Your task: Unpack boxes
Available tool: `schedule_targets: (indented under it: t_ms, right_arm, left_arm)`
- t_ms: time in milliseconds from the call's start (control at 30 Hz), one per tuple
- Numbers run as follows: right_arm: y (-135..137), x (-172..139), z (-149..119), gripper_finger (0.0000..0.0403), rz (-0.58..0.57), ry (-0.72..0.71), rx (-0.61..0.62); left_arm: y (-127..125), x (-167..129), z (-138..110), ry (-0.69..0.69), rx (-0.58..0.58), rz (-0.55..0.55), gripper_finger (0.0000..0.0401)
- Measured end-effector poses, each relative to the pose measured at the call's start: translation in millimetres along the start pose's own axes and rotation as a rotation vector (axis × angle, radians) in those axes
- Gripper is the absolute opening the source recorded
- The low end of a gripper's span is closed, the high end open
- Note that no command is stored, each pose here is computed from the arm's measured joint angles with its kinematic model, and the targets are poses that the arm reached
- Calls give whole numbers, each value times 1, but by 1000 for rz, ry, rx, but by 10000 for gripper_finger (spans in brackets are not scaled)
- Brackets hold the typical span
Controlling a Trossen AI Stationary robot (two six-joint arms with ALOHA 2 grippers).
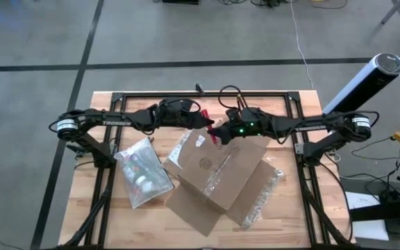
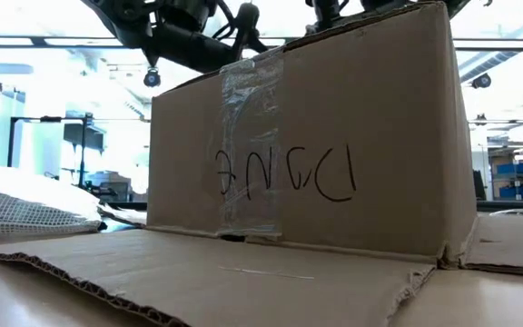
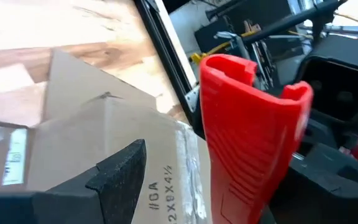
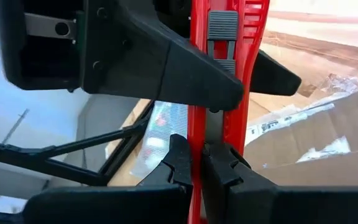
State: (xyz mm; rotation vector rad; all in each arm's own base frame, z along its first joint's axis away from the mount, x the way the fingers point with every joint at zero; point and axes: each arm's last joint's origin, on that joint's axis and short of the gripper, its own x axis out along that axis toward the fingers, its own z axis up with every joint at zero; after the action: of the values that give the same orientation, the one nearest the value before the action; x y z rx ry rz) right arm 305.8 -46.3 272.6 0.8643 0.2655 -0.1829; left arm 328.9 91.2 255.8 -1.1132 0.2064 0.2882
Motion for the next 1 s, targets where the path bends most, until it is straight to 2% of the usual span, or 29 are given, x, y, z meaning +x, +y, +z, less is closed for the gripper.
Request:
schedule_targets:
  t_ms: [133, 200, 300, 433, 500, 633, 767, 1000]
  right_arm:
    - [5, 3, 5, 0, -26, 23, -41]
    - [8, 4, 7, 3, -28, 29, -61]
    - [14, 4, 13, 5, -12, 18, -75]
    - [14, 6, 13, 4, -31, 37, -86]
    - [15, 6, 14, 3, -28, 32, -89]
    - [15, 3, 16, 2, -31, 36, -128]
    - [21, -6, 20, 1, 16, 41, -197]
    - [18, -13, 17, 10, 88, 181, -204]
  left_arm:
    - [1, 0, 1, -37, -8, 26, 266]
    - [1, 0, 1, -43, -7, 30, 241]
    - [2, 0, 2, -48, 11, 43, 173]
    - [-1, -1, 4, -61, 54, 13, 51]
    - [-4, -1, 4, -66, 76, -13, 18]
    - [-4, -2, 4, -32, 93, -33, 17]
    - [-6, -3, 3, 7, 107, -56, 17]
    - [-15, -13, 5, 20, 146, -113, 17]
